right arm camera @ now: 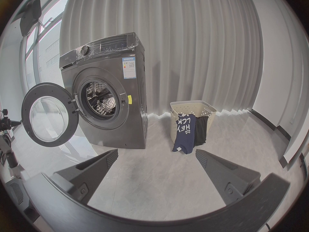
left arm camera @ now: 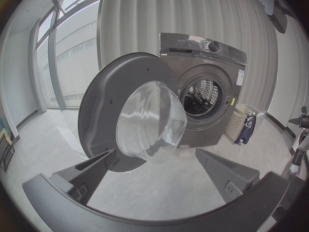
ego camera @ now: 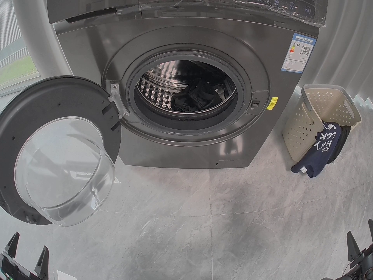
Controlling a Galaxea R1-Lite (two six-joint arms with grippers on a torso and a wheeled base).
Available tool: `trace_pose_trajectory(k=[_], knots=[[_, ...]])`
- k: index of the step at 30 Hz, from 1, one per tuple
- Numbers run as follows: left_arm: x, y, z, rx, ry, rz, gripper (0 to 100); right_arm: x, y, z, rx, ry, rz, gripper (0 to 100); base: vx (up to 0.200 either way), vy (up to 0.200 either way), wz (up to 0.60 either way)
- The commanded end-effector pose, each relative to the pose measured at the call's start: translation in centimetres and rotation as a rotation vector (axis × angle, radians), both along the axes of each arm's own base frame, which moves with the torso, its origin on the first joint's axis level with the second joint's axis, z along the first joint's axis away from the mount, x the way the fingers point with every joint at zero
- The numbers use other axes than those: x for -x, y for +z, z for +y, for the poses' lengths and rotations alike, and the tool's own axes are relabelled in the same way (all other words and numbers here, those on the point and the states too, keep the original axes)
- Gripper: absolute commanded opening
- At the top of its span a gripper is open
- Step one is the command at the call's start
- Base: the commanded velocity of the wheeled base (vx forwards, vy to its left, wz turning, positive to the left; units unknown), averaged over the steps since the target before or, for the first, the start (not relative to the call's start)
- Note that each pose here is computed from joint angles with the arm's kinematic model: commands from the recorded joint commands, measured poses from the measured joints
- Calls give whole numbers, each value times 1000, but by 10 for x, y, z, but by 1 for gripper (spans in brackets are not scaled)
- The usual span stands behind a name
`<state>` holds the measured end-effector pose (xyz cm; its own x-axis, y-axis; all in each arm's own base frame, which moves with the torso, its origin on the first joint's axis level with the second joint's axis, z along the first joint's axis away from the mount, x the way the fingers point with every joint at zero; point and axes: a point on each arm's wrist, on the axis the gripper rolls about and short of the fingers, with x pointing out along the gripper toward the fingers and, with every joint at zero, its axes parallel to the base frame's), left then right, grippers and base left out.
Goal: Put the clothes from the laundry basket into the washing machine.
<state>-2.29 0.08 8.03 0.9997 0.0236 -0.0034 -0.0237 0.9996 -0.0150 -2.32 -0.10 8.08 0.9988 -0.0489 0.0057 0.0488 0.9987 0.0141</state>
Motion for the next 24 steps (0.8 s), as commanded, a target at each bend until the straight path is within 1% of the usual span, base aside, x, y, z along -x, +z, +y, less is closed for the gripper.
trace_pose_trajectory(k=[1,15,24], knots=[[0,-5,0,3,-1,1,100,0,-5,0,5,1,4,100,0,-200,0],[0,-5,0,16,1,1,100,0,-5,0,5,1,4,100,0,-200,0],[0,-5,0,9,-1,1,100,0,-5,0,6,1,5,100,0,-200,0]])
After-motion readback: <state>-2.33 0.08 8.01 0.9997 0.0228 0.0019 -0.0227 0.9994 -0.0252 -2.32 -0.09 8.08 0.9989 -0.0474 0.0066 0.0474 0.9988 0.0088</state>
